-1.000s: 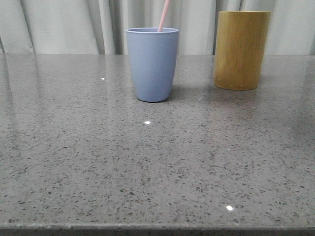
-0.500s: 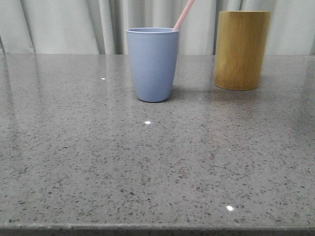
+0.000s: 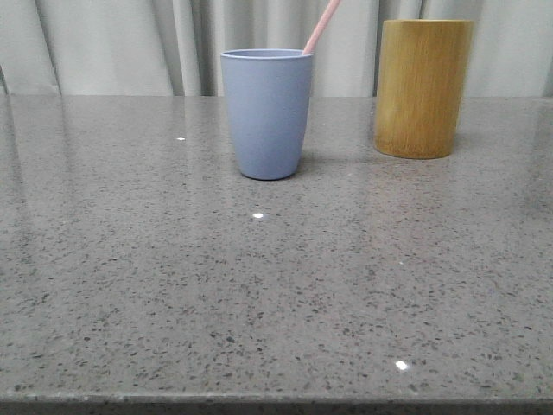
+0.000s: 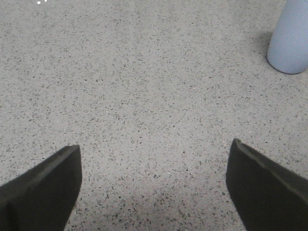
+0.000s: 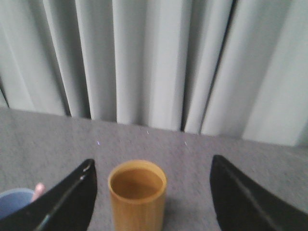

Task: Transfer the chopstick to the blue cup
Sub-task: 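Open the right gripper to release the chopstick and withdraw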

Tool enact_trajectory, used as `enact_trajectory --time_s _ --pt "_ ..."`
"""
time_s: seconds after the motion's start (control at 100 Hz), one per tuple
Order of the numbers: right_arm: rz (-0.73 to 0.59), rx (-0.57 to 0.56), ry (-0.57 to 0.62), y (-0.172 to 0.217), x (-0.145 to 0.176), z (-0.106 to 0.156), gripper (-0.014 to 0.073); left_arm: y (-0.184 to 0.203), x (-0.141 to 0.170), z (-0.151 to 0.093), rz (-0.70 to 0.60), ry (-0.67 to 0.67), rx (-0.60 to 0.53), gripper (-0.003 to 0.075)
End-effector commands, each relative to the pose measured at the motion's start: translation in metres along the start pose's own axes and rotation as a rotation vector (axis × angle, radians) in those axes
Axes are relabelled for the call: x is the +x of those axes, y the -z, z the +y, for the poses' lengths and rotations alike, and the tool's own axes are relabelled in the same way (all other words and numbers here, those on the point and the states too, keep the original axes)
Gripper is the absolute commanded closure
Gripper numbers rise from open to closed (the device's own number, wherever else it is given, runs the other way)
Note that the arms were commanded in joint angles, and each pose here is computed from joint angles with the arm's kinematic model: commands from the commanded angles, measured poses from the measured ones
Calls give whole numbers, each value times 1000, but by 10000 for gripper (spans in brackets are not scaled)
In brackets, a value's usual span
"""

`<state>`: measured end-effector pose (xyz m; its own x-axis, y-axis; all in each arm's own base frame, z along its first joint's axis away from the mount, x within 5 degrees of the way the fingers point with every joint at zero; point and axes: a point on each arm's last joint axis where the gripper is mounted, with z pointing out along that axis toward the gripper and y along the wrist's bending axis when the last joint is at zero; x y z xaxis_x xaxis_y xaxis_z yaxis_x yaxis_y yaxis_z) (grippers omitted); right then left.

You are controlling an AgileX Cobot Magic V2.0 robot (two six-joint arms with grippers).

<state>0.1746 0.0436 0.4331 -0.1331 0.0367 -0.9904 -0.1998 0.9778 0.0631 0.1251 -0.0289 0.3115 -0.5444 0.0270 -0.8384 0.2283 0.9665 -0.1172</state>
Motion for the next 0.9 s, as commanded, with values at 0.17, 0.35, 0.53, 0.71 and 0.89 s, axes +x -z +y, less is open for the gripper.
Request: enact_trajectory --time_s 0.17,0.35,0.53,0.71,0.89 --pt "83 78 70 59 41 -14 88 5 -14 0 -100 17 -8 131" --pt "105 95 33 88 75 -20 88 5 -14 0 -100 17 -8 131" --pt "85 94 14 103 96 -22 88 5 -14 0 -100 17 -8 131" --pt "81 93 13 105 99 -22 88 5 -14 0 -100 17 -8 131" --pt "84 90 8 105 100 -22 150 5 -14 0 -100 17 -8 176"
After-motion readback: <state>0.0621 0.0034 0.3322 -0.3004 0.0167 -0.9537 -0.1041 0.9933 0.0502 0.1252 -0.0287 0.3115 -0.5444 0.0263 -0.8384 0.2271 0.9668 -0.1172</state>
